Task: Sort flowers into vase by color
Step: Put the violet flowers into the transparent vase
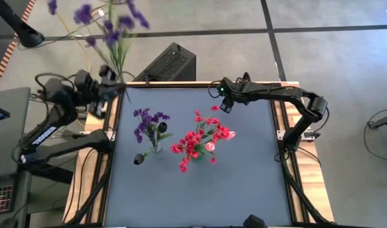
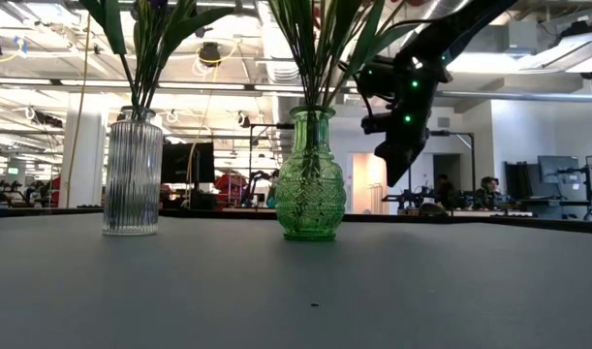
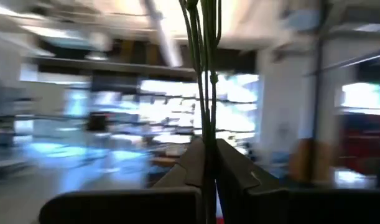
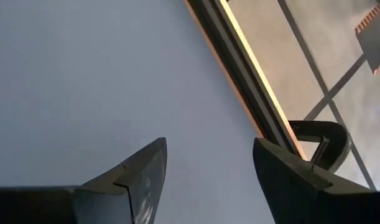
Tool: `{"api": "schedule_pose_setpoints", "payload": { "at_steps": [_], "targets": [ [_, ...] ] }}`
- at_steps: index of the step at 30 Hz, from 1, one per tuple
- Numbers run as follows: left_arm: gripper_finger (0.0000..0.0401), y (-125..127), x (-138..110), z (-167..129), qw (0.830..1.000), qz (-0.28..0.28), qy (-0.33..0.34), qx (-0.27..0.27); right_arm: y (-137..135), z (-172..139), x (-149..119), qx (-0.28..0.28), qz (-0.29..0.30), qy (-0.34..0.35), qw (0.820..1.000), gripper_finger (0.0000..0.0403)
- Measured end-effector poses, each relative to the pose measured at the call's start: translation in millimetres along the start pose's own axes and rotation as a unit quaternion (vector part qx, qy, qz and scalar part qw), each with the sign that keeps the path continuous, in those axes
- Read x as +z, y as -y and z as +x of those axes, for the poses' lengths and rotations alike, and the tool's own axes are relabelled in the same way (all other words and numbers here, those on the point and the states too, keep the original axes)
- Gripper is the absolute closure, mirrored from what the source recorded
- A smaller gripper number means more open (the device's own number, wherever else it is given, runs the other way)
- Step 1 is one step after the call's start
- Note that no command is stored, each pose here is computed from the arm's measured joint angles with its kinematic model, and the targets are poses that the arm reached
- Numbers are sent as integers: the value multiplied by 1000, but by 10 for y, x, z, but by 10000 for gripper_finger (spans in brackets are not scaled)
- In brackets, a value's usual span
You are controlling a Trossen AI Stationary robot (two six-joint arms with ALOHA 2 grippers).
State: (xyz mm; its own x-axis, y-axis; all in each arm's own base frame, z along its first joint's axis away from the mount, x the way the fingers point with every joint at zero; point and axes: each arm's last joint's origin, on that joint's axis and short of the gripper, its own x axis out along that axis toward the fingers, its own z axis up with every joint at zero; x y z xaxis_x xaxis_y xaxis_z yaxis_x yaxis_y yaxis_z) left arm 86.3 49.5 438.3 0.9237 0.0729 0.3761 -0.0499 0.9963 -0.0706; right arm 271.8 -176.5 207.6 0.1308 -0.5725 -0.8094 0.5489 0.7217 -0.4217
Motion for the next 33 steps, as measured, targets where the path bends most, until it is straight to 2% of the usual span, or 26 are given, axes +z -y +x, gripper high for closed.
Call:
{"api": "schedule_pose_setpoints", "payload": {
  "at_steps": [4,8,13,18,22,26,29,33],
  "targets": [
    [399,129,-163,-59,996,-35,42,-65,-46,-20,1,3,-6,1,1000,138],
    [399,245,-283,-81,984,-75,90,-134,-64,-28,3,5,-9,2,1000,138],
    [399,389,-484,14,970,-111,71,-205,-59,-25,3,4,4,2,1000,138],
    [399,613,-606,61,951,-104,57,-285,-60,-25,3,5,19,2,1000,138],
    [399,811,-745,40,935,-72,44,-345,-61,-25,6,7,20,3,1000,138],
    [399,968,-881,23,934,-30,24,-354,-61,-25,9,6,21,5,1000,138],
    [399,1066,-928,25,936,-21,23,-352,-62,-25,9,8,21,5,1000,138],
    [399,1186,-958,27,921,-32,22,-387,-68,-24,10,18,20,5,1000,138]
  ]
}}
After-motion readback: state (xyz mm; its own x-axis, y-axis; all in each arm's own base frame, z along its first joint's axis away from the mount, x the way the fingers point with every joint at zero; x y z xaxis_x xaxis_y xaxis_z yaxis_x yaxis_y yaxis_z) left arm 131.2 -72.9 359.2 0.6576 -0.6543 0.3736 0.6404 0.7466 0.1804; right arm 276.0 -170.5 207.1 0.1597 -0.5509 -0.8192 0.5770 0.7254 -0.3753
